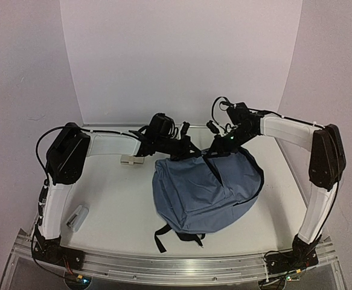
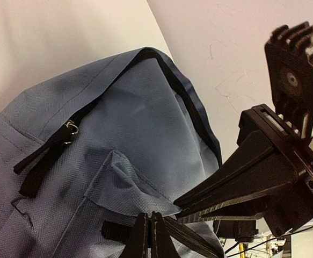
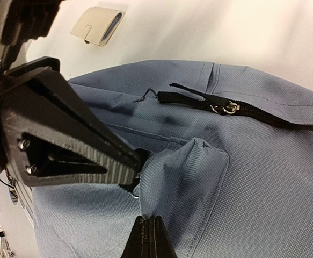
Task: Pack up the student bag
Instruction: Unzip the student bag at the center of the board.
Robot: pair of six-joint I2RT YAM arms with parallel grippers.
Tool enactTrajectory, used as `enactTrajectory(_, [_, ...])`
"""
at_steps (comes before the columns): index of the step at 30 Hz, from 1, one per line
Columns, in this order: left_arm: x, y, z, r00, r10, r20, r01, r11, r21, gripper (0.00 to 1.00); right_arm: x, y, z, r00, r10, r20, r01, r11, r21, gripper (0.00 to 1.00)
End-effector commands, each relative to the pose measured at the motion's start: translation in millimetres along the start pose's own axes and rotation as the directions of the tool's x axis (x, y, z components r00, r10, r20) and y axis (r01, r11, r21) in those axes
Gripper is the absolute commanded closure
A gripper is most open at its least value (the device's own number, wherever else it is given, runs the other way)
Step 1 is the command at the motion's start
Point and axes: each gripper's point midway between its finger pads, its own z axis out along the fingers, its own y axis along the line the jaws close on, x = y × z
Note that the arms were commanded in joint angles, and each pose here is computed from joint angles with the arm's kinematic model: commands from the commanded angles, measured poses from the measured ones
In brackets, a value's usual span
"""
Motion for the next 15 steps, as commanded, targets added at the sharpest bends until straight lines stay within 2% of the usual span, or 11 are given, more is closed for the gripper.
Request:
enactTrajectory(1, [10,-65,-13,0.989,0.146,0.000,-0.146,0.985,0.087,1.00,-18,-4,1,0.999,0.007,0.041,-0.008,1.000,0.021,1.00])
enactTrajectory(5, [21,-78,-6,0.977,0.214,-0.018,-0.212,0.974,0.077,1.00,-16,-8,5,0.999,0.020,0.034,-0.021,0.999,0.031,1.00])
enactTrajectory(10, [33,-73,-3,0.974,0.221,-0.045,-0.220,0.975,0.036,1.00,-19,-7,4,0.999,0.021,0.040,-0.022,0.999,0.029,1.00])
enactTrajectory(15, [59,-83,2,0.958,0.274,-0.090,-0.270,0.961,0.057,1.00,-23,-10,3,0.999,0.021,0.049,-0.023,0.999,0.036,1.00])
